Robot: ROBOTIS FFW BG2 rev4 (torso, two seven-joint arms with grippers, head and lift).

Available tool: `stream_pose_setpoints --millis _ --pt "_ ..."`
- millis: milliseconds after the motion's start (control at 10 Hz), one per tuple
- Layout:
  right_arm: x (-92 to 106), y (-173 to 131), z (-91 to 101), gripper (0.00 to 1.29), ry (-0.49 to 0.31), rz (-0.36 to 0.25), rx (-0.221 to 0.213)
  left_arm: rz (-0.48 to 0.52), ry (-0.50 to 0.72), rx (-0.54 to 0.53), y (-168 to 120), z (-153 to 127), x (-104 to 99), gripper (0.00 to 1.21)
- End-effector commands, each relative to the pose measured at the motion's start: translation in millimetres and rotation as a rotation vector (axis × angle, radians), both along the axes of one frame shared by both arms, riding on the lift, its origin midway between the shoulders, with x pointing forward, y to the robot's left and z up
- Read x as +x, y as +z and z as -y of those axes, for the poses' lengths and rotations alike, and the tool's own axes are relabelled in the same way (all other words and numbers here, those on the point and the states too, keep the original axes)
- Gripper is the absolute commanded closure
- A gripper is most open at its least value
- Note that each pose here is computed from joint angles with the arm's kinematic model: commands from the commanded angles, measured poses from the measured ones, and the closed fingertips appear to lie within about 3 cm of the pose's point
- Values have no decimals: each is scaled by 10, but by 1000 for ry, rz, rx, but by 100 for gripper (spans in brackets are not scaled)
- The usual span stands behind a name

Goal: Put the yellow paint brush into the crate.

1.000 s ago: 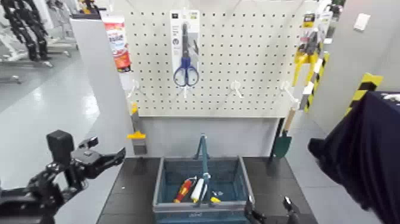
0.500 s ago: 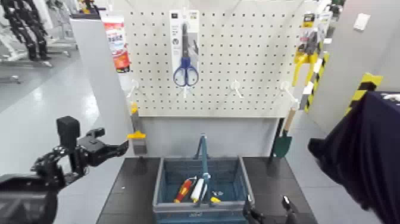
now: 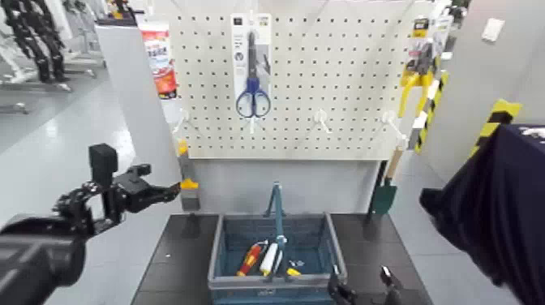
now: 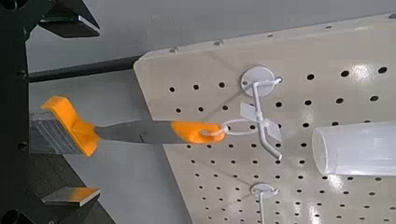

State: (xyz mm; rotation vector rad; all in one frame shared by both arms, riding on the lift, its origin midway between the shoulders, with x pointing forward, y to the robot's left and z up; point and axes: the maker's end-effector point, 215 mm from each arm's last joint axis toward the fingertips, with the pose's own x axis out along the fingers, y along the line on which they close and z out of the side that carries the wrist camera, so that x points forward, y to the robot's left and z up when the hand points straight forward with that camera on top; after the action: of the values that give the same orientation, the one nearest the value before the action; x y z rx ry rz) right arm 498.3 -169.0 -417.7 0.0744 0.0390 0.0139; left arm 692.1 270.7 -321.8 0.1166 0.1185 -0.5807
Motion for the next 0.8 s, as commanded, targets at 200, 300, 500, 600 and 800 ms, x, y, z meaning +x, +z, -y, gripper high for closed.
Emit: stream_pose_setpoints --millis 200,300,500,600,800 --pt "24 13 -59 15 12 2 1 -5 -31 -3 62 80 128 11" --pt "32 19 -85 15 17 3 1 2 -36 -18 102 103 158 11" --pt "34 17 -100 15 19 2 5 10 -57 -33 154 220 194 11" --pt "40 25 -104 15 21 4 5 16 -63 -40 191 258 216 11" --pt "50 34 -133 15 26 7 6 29 -71 -49 286 308 254 10"
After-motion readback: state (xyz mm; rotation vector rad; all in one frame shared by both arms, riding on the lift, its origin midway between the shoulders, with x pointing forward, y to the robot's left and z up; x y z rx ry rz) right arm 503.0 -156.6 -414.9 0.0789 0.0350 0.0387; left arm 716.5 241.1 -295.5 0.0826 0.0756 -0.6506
